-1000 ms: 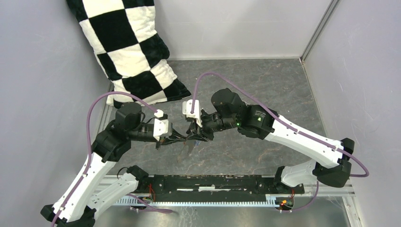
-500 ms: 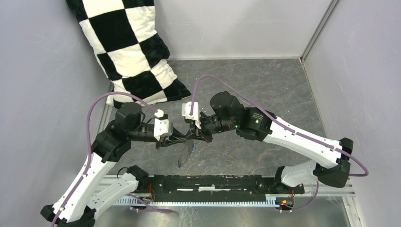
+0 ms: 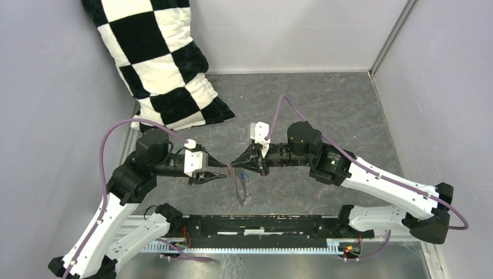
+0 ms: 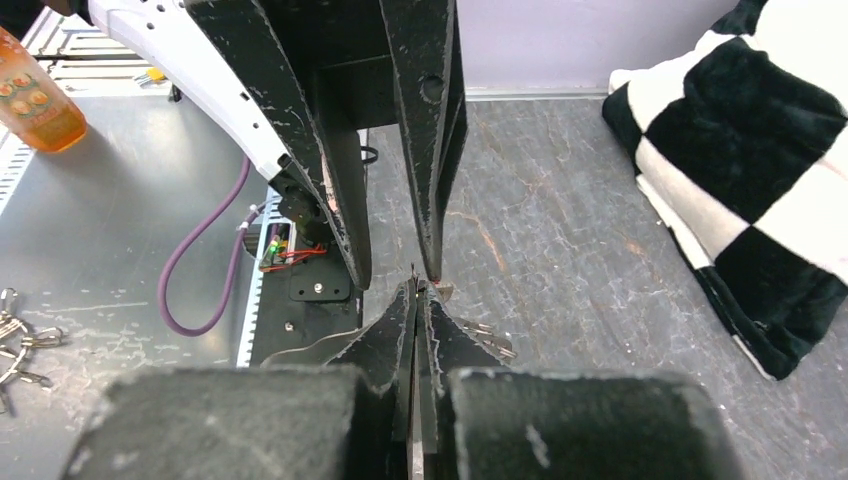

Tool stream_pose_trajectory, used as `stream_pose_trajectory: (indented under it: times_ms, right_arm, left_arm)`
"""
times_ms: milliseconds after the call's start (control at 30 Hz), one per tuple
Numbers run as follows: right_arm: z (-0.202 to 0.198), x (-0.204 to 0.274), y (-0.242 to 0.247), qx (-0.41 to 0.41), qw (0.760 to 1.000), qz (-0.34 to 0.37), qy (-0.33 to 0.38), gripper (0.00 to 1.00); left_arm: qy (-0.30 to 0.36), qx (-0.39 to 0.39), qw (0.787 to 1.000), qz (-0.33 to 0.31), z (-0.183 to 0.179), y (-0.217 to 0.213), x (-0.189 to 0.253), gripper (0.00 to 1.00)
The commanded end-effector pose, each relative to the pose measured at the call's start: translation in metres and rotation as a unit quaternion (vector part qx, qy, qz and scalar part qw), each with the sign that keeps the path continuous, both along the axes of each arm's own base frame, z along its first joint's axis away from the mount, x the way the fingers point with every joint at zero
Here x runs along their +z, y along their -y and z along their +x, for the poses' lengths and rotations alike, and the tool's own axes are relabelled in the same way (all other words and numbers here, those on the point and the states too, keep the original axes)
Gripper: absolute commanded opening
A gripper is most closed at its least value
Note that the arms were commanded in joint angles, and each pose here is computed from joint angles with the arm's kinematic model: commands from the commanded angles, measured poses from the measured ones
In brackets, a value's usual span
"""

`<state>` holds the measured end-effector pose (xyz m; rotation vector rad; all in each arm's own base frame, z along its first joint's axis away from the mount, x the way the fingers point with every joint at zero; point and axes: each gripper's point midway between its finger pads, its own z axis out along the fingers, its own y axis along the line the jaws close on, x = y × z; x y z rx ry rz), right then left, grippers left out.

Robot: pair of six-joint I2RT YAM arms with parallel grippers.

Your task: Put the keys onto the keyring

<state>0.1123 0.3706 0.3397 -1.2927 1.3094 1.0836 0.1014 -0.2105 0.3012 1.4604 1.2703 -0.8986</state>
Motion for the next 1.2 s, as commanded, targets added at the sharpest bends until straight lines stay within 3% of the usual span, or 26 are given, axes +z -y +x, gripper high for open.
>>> stream_pose_trajectory:
  times_ms: [0, 100, 200, 400, 533, 933, 1167]
  right_arm:
    - [-0.006, 0.028, -0.005, 0.015, 0.998, 0.063, -0.004, 0.01]
    - [-0.008, 0.028, -0.005, 0.021, 0.998, 0.066, -0.005, 0.01]
    - [-0.009, 0.025, -0.006, 0.025, 0.998, 0.064, -0.008, 0.01]
    - [-0.008, 0.027, -0.008, 0.026, 0.997, 0.072, -0.009, 0.01]
    - [-0.008, 0.029, -0.006, 0.023, 0.996, 0.086, -0.018, 0.01]
    - [-0.006, 0.038, 0.007, -0.014, 0.97, 0.225, -0.091, 0.01]
    - [-0.007, 0.038, 0.006, -0.006, 0.96, 0.251, -0.125, 0.01]
  left_arm:
    - [0.031, 0.004, 0.999, -0.036, 0.003, 0.004, 0.026, 0.42]
    - [0.034, 0.011, 0.998, -0.042, 0.005, 0.004, 0.03, 0.45]
    - [0.031, 0.009, 0.999, -0.041, 0.004, 0.004, 0.028, 0.4]
    - [0.036, 0.003, 0.999, -0.038, 0.004, 0.005, 0.024, 0.12]
    - [0.043, 0.001, 0.998, -0.036, 0.005, 0.004, 0.023, 0.05]
    - [0.05, -0.008, 0.998, -0.037, 0.002, 0.004, 0.022, 0.02]
    - [0.067, -0.023, 0.997, -0.032, -0.004, 0.002, 0.016, 0.02]
